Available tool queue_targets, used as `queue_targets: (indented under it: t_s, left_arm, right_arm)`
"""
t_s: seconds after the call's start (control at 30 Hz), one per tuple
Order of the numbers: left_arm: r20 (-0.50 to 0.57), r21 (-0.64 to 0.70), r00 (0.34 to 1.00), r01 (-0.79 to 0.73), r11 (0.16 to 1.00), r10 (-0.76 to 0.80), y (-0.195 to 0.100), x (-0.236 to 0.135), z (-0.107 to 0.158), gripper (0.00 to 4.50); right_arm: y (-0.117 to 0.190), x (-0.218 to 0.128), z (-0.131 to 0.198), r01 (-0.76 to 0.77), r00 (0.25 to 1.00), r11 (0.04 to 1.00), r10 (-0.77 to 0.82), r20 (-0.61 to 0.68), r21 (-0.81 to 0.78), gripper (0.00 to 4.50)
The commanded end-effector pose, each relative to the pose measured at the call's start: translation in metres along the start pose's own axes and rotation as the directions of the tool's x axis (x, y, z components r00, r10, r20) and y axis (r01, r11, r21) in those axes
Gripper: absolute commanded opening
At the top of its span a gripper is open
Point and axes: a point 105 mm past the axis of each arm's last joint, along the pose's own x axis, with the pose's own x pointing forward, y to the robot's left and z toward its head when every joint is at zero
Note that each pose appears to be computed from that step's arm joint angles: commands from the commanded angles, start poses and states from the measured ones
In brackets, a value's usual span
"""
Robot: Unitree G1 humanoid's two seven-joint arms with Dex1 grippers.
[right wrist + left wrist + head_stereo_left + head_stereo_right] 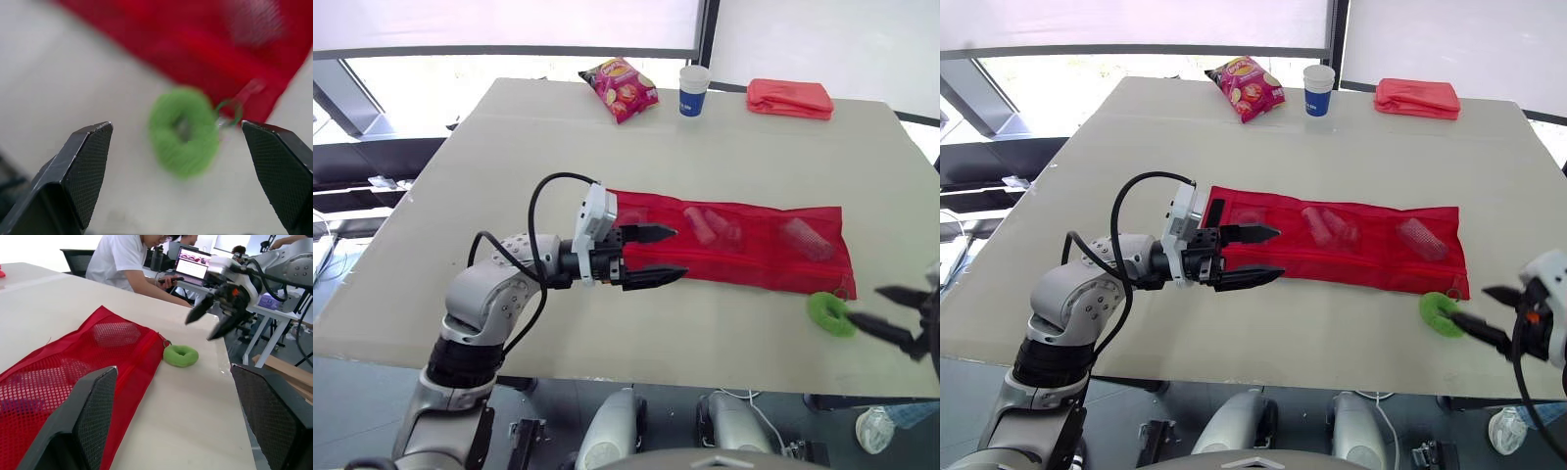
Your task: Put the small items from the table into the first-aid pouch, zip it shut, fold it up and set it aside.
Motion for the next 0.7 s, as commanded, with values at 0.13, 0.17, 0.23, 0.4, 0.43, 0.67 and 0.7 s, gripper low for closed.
queue_targets:
  t_s: [0.13,0.17,0.23,0.4,0.43,0.67,0.7]
  left_arm:
    - [0.04,0.038,0.999,0.035,0.999,-0.036,-0.006,0.008,0.013,3.99]
    - [0.043,0.039,0.998,0.038,0.999,-0.04,-0.007,0.009,0.014,3.99]
    - [0.049,0.039,0.998,0.046,0.998,-0.048,-0.008,0.011,0.015,3.99]
    - [0.055,0.035,0.995,0.077,0.996,-0.079,-0.015,0.011,0.02,3.99]
    - [0.054,0.038,0.994,0.088,0.995,-0.09,-0.017,0.011,0.02,3.99]
    - [0.054,0.054,0.989,0.135,0.989,-0.137,-0.025,0.008,0.025,3.99]
    - [0.057,0.058,0.989,0.134,0.989,-0.137,-0.025,0.007,0.026,3.99]
  right_arm:
    - [-0.018,0.032,-0.011,0.194,0.974,0.97,-0.172,-0.148,0.145,4.48]
    - [-0.021,0.037,-0.008,0.2,0.974,0.962,-0.175,-0.142,0.186,4.48]
    - [-0.026,0.048,0.001,0.205,0.977,0.943,-0.182,-0.109,0.263,4.48]
    - [-0.037,0.063,-0.003,0.249,0.964,0.92,-0.207,-0.167,0.301,4.48]
    - [-0.039,0.065,-0.006,0.258,0.96,0.918,-0.21,-0.184,0.301,4.48]
    - [-0.046,0.072,-0.015,0.241,0.959,0.902,-0.165,-0.229,0.359,4.48]
    - [-0.044,0.073,-0.016,0.222,0.964,0.901,-0.144,-0.225,0.374,4.48]
